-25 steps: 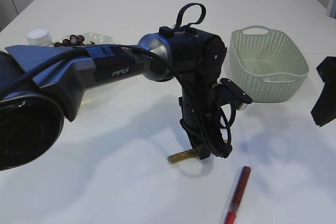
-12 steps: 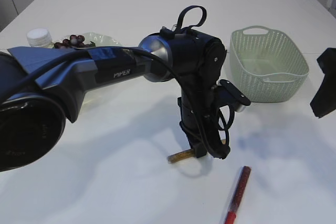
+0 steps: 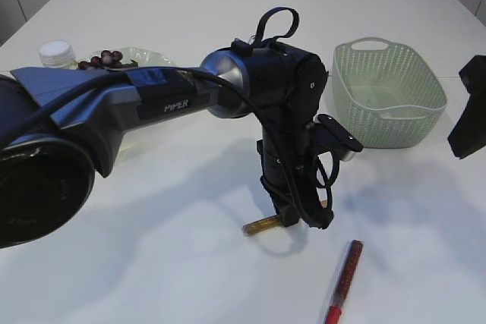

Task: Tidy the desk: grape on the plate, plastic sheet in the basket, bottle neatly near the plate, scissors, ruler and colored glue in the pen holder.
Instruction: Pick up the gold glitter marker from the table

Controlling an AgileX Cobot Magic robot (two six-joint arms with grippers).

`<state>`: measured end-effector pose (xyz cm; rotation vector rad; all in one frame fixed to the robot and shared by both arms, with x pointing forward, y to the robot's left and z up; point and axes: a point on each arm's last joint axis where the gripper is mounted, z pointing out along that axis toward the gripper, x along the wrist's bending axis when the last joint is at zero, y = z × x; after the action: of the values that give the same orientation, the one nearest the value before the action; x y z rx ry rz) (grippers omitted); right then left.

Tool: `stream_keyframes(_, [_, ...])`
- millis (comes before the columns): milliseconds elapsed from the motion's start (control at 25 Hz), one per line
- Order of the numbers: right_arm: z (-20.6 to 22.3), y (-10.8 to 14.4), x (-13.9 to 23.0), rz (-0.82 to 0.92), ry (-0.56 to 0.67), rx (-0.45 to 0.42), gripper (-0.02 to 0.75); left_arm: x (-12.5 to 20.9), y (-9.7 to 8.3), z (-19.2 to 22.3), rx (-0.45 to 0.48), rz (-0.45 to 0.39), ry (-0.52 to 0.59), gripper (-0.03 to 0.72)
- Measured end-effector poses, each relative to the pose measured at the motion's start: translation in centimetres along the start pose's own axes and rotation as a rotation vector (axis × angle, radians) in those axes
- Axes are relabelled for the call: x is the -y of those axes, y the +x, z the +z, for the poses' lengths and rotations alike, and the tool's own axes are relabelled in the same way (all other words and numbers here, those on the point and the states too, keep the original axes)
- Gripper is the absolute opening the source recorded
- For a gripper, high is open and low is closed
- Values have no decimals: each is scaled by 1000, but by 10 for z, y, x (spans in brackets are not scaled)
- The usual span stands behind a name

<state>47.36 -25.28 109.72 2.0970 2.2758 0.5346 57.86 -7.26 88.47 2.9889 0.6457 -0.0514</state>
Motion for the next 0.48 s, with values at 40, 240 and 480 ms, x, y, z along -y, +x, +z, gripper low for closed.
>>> stream_keyframes(40, [0,0,0,0,0,0,405,0,0,0,0,-7,0,90])
stream_keyframes(240, [0,0,0,0,0,0,405,4,14,-9,-1,-176,-18,89])
stream_keyframes(480, [0,0,0,0,0,0,405,18,51,-33,26,-462,-75,88])
